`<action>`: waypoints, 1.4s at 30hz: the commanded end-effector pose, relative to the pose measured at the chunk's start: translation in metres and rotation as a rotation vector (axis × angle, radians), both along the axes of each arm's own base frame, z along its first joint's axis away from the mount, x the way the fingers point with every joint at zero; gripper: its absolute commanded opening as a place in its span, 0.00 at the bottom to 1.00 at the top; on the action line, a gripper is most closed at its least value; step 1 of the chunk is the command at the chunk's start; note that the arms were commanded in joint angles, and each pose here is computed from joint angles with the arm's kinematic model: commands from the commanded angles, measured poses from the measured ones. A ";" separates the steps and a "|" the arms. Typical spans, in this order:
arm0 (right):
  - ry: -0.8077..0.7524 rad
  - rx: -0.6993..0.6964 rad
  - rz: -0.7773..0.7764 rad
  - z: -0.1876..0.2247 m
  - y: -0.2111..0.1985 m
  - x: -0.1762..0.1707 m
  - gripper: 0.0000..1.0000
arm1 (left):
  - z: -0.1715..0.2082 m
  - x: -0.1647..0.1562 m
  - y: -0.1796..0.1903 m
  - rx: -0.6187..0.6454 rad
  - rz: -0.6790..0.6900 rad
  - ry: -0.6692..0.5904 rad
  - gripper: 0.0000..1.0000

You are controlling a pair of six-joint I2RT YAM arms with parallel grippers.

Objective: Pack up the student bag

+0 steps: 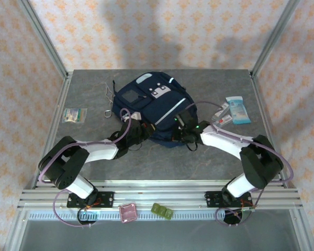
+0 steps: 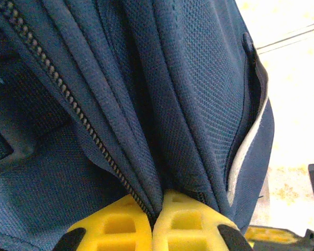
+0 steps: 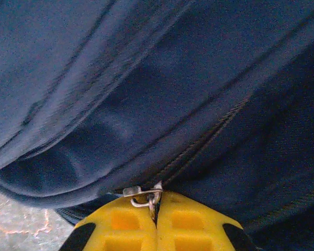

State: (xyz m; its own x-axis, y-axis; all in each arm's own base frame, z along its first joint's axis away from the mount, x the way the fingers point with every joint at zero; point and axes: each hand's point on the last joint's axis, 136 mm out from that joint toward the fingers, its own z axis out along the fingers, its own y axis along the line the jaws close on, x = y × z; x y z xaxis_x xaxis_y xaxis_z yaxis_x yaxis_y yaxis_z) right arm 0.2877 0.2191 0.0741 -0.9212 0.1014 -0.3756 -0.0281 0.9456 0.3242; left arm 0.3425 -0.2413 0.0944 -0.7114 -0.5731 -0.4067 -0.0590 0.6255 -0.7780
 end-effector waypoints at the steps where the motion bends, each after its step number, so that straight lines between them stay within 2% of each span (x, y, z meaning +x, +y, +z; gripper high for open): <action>1: 0.048 -0.273 -0.100 -0.013 -0.066 -0.015 0.00 | 0.007 0.018 0.027 0.075 0.089 -0.052 0.00; 5: 0.054 -0.238 -0.057 -0.010 -0.056 -0.015 0.00 | 0.015 0.025 0.020 0.112 0.047 -0.078 0.00; 9: 0.065 -0.213 0.059 -0.011 -0.033 -0.033 0.00 | 0.028 0.033 0.024 0.234 0.015 -0.132 0.00; 15: 0.069 -0.046 0.190 -0.008 0.041 -0.045 0.00 | 0.039 0.046 0.055 0.308 0.046 -0.153 0.00; 22: 0.024 0.163 0.295 0.013 0.133 -0.025 0.00 | 0.052 0.055 0.109 0.359 0.171 -0.160 0.00; 23: 0.018 0.179 0.297 0.016 0.140 -0.020 0.00 | 0.054 0.055 0.112 0.364 0.181 -0.158 0.08; 25: 0.001 0.199 0.296 0.021 0.149 -0.013 0.00 | 0.054 0.048 0.111 0.341 0.178 -0.144 0.33; 26: -0.007 0.203 0.295 0.023 0.152 -0.010 0.00 | 0.051 0.042 0.110 0.315 0.174 -0.127 0.41; 27: -0.014 0.201 0.294 0.024 0.153 -0.007 0.00 | 0.046 0.035 0.109 0.290 0.175 -0.110 0.44; 31: -0.012 0.208 0.300 0.023 0.159 -0.004 0.00 | 0.024 -0.001 0.104 0.197 0.182 -0.048 0.49; 35: -0.008 0.214 0.301 0.021 0.160 -0.005 0.00 | 0.021 -0.023 0.090 0.118 0.181 -0.067 0.52; 38: -0.006 0.212 0.303 0.019 0.159 -0.006 0.00 | 0.021 -0.027 0.076 0.065 0.168 -0.088 0.53; 42: -0.001 0.218 0.304 0.019 0.159 -0.008 0.00 | 0.018 -0.014 0.061 0.067 0.155 -0.092 0.53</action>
